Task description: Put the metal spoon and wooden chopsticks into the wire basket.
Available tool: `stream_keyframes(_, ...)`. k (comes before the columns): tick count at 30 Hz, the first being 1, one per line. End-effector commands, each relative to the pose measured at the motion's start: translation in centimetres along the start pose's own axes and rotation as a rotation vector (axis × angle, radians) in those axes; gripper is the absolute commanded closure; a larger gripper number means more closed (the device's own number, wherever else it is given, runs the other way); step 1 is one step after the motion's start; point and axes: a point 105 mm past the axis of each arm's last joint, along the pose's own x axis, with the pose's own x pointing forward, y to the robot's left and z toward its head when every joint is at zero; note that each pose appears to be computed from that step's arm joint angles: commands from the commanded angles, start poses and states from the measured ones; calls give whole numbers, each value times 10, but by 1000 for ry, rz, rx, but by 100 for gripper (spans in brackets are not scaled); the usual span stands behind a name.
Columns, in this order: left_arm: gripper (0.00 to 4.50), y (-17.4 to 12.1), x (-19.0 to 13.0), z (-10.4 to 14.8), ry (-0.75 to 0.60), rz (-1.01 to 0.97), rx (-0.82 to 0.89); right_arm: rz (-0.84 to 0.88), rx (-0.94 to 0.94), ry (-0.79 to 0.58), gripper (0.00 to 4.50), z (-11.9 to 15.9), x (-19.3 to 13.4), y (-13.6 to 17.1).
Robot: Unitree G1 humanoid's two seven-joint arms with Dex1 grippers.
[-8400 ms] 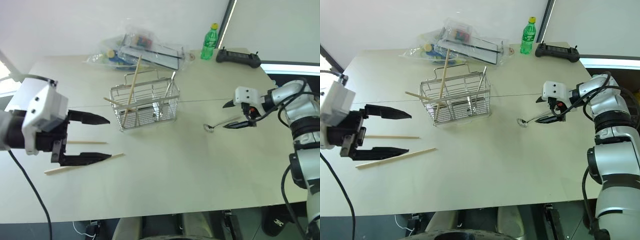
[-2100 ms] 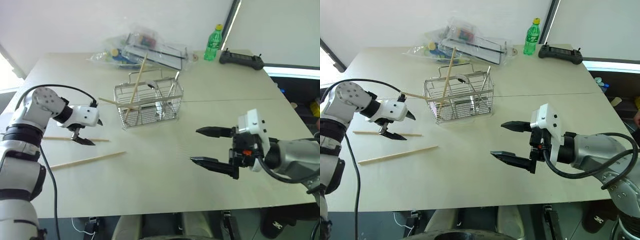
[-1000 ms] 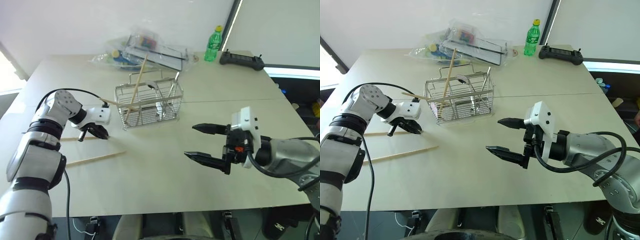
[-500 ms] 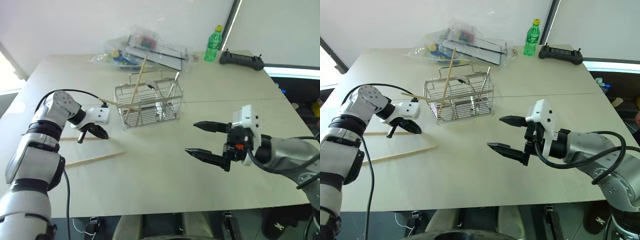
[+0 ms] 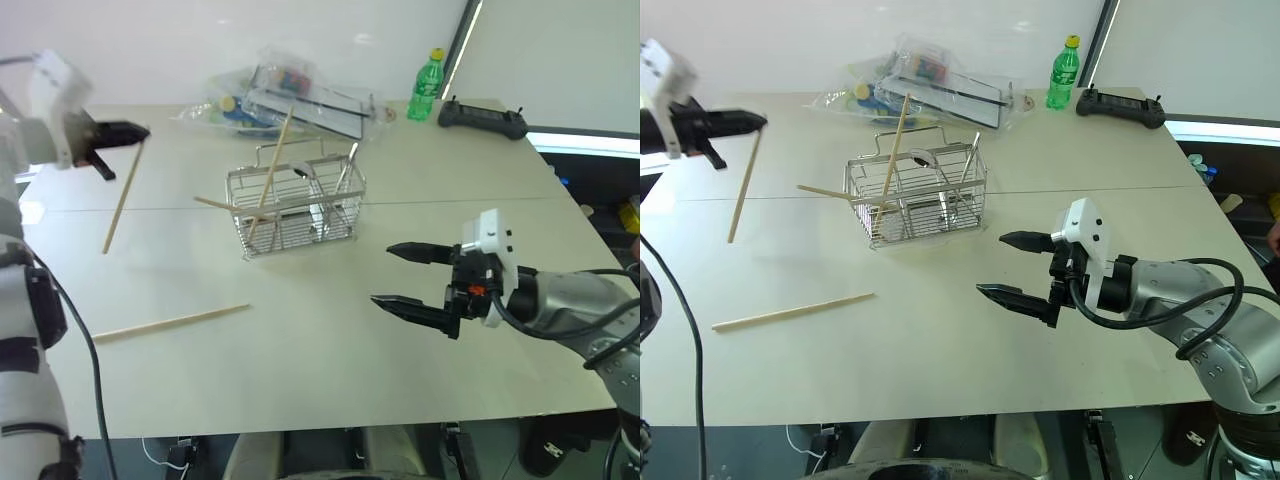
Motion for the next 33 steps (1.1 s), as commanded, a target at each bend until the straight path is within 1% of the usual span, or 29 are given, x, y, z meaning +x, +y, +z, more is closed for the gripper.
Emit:
stream_keyframes(1,446,7,-18,57,-252,72,-50,10,-33,-33,0,8,1,0)
stream_keyframes(3,446,2,-21,75,-347,76,-85,12,-30,-36,0,9,2,-1)
stream_keyframes(5,446,-4,-24,100,-463,93,-130,17,-28,-37,0,9,4,-2)
stream_keyframes(9,446,-18,-27,138,-614,104,-201,21,-28,-35,0,9,5,-3)
stream_keyframes(12,446,-35,-24,160,-676,63,-218,21,-29,-33,0,9,4,-4)
stream_keyframes(15,446,-56,-14,171,-695,-2,-211,21,-31,-28,0,8,4,-3)
stream_keyframes(20,446,-88,1,178,-701,-116,-189,19,-32,-28,0,8,4,0)
stream_keyframes(24,446,-98,8,176,-677,-157,-187,-1,-30,-32,0,8,3,-1)
stream_keyframes(33,446,-128,29,139,-544,-251,-149,-40,-24,-51,0,9,0,-1)
